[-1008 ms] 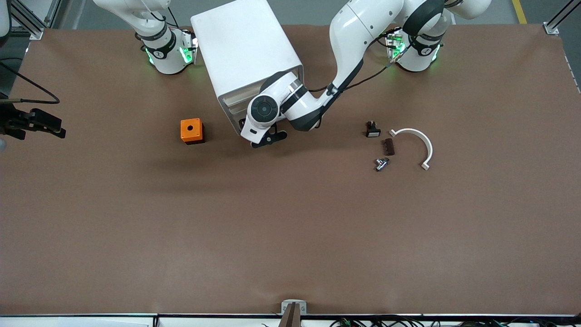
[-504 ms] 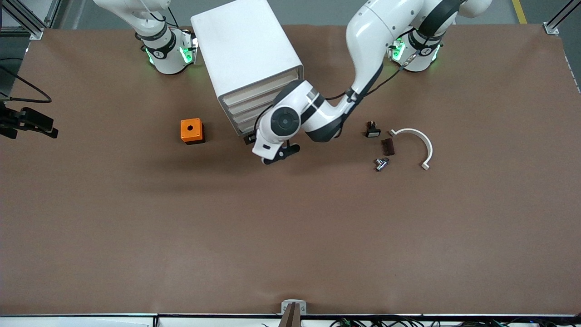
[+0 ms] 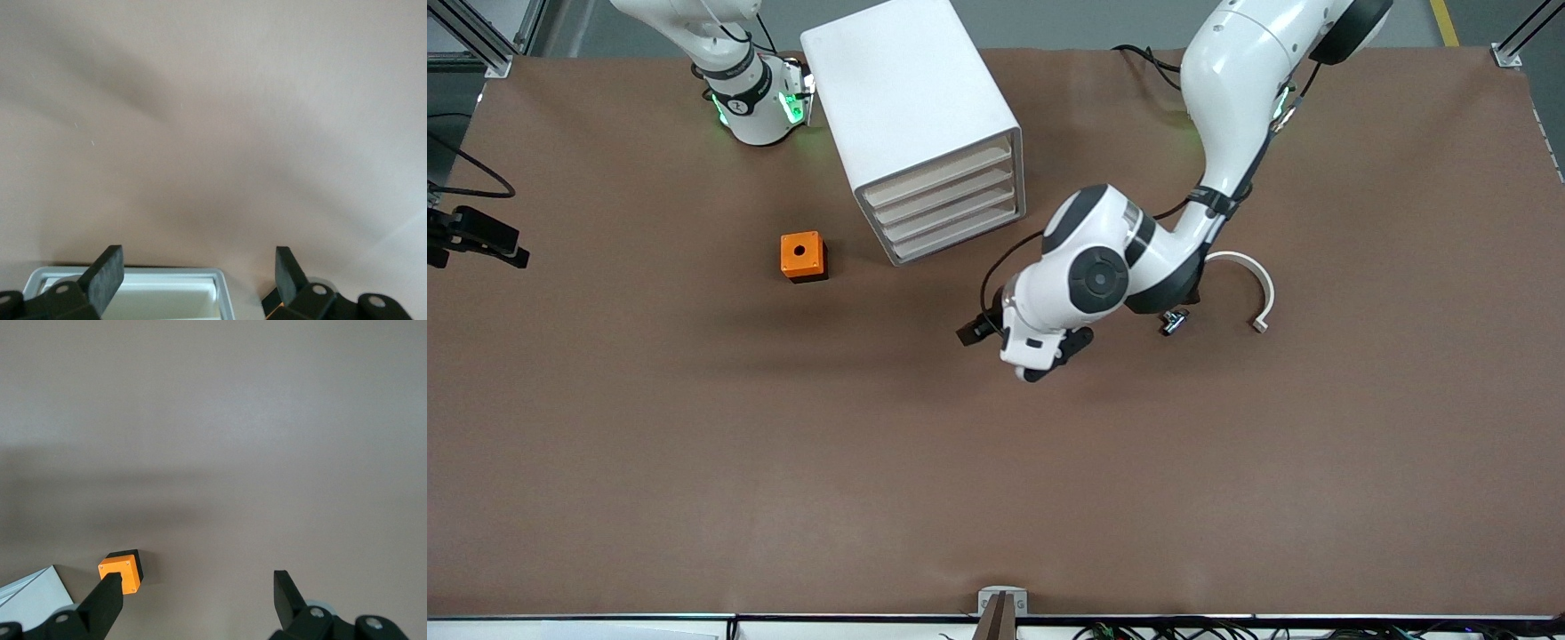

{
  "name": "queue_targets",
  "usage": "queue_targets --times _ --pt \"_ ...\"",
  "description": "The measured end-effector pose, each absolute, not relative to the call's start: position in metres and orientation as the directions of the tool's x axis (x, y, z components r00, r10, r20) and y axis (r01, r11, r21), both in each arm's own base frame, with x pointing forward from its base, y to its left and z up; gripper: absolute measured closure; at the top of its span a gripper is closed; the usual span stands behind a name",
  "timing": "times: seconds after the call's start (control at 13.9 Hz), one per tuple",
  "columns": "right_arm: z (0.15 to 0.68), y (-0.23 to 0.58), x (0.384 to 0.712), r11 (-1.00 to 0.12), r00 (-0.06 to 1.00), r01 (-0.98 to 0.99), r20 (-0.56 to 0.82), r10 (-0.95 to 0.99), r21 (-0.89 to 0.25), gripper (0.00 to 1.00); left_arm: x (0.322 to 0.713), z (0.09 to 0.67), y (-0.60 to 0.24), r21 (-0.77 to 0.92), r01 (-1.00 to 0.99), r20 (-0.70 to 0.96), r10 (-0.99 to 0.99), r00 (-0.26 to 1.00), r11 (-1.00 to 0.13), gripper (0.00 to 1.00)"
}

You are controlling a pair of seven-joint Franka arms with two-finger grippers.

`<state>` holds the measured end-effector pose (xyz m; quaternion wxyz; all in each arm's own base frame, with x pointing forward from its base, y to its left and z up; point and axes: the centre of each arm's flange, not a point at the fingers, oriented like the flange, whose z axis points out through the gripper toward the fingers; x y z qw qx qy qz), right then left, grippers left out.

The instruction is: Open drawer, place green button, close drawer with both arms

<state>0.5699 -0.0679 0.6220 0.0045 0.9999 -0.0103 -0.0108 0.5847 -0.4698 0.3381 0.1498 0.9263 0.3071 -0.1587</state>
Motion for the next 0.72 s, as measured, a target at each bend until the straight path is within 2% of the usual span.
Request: queue_targets --times 0.36,0.72 --pt "0.646 -0.071 0.557 -1.000 1.000 -0.029 0.013 -0.028 0.010 0.00 0.615 0.359 -0.428 0.207 0.663 -0.374 0.568 0.733 -0.720 0.00" --pt "0.653 -0.067 0.542 -0.999 0.999 -0.037 -0.030 -0.037 0.005 0.00 0.631 0.422 -0.372 0.205 0.655 -0.364 0.564 0.741 -0.728 0.00"
